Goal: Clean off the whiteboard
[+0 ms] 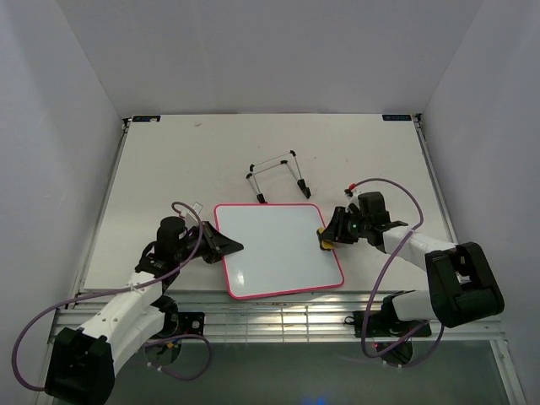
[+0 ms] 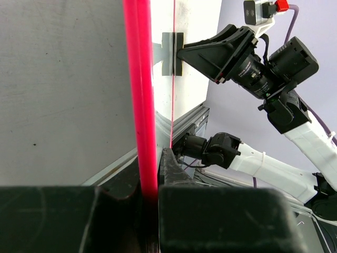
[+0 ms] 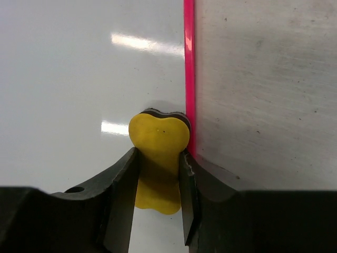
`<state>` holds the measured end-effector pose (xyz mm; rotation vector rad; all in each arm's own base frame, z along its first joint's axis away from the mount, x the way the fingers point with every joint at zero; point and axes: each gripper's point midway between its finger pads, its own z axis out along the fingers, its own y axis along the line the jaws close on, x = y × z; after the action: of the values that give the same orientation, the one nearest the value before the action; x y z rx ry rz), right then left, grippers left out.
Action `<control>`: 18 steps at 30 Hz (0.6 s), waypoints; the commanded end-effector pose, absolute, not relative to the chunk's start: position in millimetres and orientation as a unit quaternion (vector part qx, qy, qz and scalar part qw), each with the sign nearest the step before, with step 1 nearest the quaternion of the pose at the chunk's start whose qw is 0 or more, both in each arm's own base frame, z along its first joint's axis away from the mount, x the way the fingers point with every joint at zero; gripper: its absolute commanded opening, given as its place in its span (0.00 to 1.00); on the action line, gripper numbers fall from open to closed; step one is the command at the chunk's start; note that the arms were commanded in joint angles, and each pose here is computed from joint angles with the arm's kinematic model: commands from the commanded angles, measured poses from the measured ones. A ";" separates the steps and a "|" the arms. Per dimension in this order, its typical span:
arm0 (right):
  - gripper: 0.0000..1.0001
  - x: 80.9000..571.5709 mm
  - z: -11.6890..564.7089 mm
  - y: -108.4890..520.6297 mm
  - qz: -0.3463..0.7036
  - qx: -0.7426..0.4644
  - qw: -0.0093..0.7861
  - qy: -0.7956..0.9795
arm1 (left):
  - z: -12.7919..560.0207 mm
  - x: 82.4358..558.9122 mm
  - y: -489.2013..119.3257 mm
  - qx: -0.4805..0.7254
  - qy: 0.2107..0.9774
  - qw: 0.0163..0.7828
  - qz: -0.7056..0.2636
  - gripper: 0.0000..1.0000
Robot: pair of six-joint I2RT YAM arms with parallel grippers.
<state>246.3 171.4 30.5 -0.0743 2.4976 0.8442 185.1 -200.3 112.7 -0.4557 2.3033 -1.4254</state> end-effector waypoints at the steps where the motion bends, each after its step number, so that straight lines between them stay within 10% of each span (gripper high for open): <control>1: 0.33 207.7 -7.6 143.9 0.247 -0.010 0.172 0.954 | 79.5 176.5 -186.7 -0.134 0.861 0.211 -0.444 0.00; 18: 0.35 296.4 46.5 -9.2 0.050 0.214 0.301 0.928 | 167.2 180.0 -198.4 -0.082 0.802 0.281 -0.521 0.00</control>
<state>294.3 24.5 48.3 0.4923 2.4558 0.3394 171.1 -198.9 138.8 -0.3477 2.2577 -1.4356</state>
